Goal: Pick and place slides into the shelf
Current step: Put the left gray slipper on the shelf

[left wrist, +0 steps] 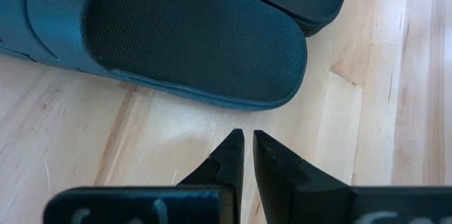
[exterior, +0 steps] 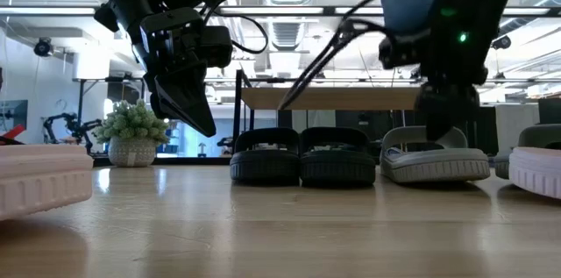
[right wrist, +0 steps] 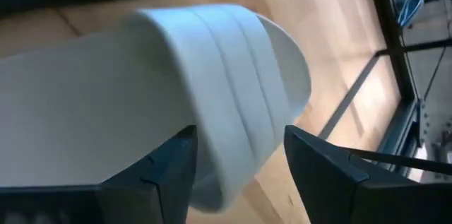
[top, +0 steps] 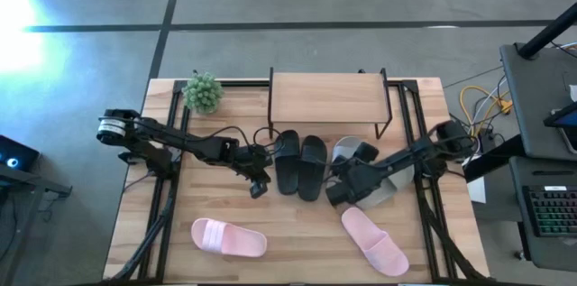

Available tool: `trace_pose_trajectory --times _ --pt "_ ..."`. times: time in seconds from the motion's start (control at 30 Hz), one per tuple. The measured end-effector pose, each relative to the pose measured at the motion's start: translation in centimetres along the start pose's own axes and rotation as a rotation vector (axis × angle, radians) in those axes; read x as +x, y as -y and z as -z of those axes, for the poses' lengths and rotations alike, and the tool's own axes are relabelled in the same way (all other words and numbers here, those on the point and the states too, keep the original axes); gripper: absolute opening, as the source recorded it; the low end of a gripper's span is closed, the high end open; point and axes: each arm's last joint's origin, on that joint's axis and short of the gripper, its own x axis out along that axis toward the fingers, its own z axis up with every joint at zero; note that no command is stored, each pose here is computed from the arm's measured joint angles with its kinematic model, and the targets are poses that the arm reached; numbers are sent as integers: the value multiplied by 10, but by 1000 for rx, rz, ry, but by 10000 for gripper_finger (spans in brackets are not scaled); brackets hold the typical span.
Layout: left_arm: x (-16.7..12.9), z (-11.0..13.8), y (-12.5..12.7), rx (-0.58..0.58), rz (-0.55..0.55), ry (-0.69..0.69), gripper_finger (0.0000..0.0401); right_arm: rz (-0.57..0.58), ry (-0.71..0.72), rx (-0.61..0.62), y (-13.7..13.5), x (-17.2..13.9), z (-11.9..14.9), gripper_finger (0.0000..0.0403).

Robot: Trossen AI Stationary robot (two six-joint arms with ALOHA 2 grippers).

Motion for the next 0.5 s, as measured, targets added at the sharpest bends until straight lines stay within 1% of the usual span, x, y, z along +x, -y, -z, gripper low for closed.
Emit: trace_pose_trajectory --times 0.1,0.2,0.33,0.47,0.5 --pt "0 0 0 0 0 0 18 -2 -25 12 2 10 0 185" --pt "0 0 0 0 0 0 18 -16 -19 22 1 15 -2 152" --pt "0 0 0 -1 0 0 18 -15 -18 32 3 18 -4 96" --pt "0 0 0 -1 0 0 18 -12 -22 29 4 18 -3 28" --pt "0 0 0 -1 0 0 18 -12 -23 23 4 15 -3 19"
